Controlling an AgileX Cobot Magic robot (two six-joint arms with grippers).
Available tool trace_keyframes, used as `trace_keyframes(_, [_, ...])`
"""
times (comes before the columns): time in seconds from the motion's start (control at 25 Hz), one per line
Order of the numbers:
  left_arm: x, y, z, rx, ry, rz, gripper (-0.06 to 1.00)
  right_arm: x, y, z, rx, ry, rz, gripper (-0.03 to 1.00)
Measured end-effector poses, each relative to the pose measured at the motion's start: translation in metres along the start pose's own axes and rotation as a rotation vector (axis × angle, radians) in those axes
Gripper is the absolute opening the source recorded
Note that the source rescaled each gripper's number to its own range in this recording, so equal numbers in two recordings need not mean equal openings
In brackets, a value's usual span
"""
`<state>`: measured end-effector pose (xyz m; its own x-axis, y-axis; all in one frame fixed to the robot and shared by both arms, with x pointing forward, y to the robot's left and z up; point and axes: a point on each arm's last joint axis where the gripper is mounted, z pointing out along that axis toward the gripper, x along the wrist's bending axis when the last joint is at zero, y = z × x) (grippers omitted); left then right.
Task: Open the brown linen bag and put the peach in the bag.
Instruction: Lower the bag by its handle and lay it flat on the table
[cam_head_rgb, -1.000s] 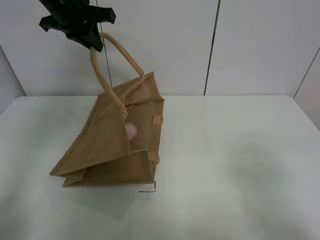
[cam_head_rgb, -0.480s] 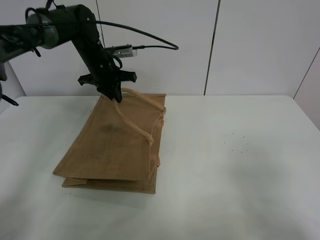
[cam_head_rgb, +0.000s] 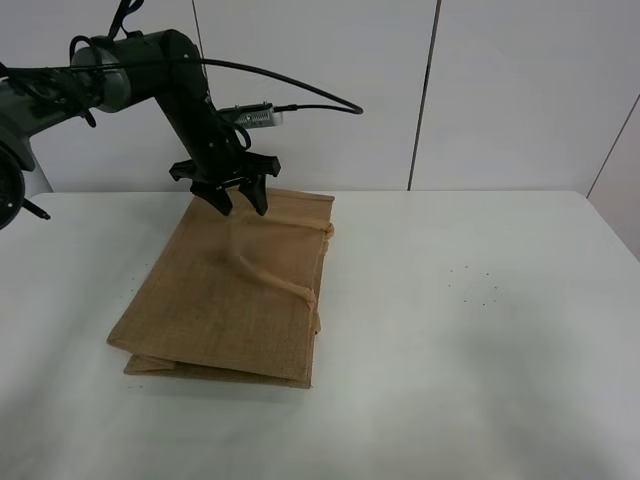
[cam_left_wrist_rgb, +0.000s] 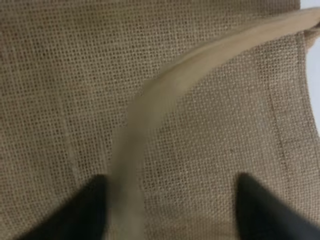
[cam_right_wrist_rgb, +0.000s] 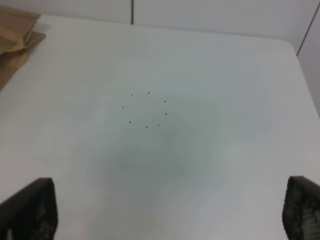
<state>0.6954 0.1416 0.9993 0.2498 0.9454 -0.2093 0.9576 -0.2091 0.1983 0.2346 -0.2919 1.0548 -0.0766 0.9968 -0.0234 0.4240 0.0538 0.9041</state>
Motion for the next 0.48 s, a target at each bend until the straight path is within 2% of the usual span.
trace_keyframes(0.12, [0.001, 0.0, 0.0, 0.002, 0.016, 0.005, 0.97, 0.0, 0.0, 0.0, 0.0, 0.0, 0.0, 1.0])
trace_keyframes(0.32, [0.015, -0.002, -0.002, 0.022, 0.135, -0.005, 1.0, 0.0, 0.0, 0.0, 0.0, 0.0, 0.0, 1.0])
trace_keyframes(0.48, [0.042, -0.001, -0.007, 0.021, 0.173, -0.067, 1.0, 0.0, 0.0, 0.0, 0.0, 0.0, 0.0, 1.0])
